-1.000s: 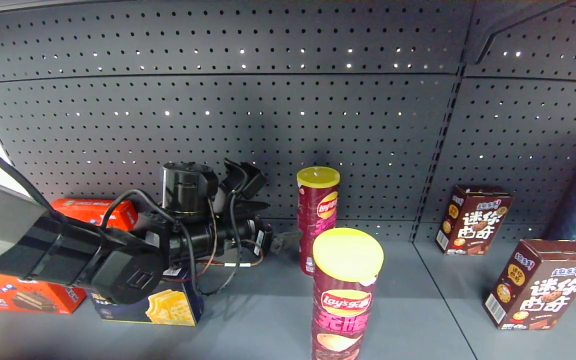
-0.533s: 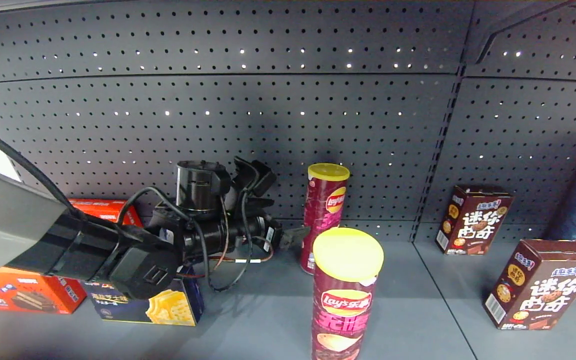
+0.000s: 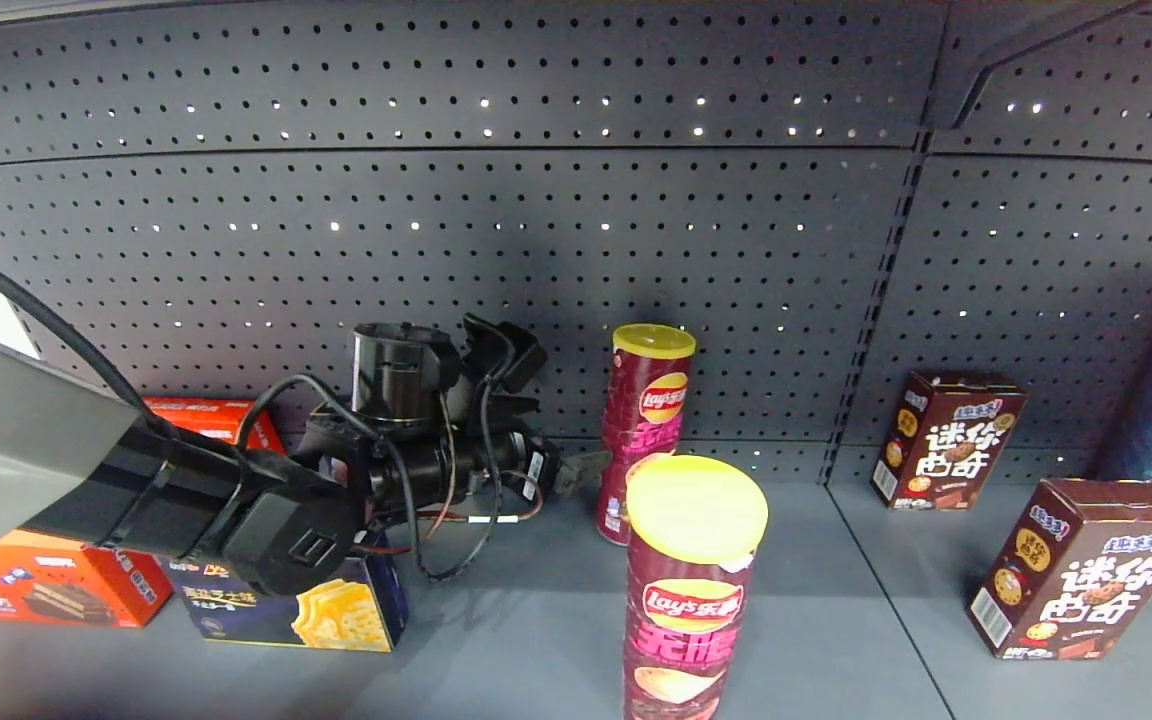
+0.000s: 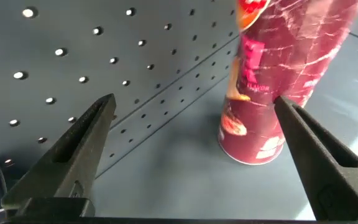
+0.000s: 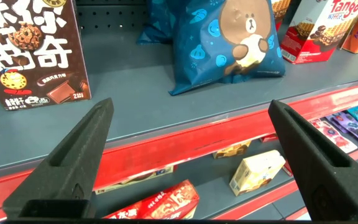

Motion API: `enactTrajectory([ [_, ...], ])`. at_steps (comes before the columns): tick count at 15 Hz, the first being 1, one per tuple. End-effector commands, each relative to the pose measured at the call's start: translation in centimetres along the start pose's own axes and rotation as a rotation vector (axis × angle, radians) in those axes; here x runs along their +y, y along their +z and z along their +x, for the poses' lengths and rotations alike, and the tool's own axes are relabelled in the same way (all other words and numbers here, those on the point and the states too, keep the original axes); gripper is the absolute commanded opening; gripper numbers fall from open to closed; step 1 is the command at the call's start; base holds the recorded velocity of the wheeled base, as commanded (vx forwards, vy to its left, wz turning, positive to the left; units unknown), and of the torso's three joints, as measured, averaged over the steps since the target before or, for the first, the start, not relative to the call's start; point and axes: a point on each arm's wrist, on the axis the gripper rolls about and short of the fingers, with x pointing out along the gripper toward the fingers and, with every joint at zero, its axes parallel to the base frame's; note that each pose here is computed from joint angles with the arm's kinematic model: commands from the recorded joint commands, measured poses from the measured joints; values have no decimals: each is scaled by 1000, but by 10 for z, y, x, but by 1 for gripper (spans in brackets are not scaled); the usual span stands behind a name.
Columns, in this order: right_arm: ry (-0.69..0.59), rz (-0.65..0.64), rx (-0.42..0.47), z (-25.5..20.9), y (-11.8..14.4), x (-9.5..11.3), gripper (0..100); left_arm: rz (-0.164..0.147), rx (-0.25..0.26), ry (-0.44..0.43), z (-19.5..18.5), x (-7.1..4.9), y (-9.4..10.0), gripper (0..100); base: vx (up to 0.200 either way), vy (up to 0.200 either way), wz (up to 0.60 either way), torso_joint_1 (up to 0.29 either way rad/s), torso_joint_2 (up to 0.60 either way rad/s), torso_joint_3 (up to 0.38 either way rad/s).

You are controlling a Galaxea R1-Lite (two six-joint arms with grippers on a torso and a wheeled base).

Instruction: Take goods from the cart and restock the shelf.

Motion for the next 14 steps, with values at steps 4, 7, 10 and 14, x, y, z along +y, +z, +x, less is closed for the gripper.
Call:
enactTrajectory([
  [4,-1,0,0,0,0,0,100,-5,22,35,1,3,2,100,0,0,0,0,0,0],
  [7,-1,0,0,0,0,0,100,-5,22,36,0,4,2,100,0,0,0,0,0,0],
  [10,-1,0,0,0,0,0,100,-6,26,54,0,5,2,100,0,0,0,0,0,0],
  [14,-1,0,0,0,0,0,100,-6,28,69,0,5,2,100,0,0,0,0,0,0],
])
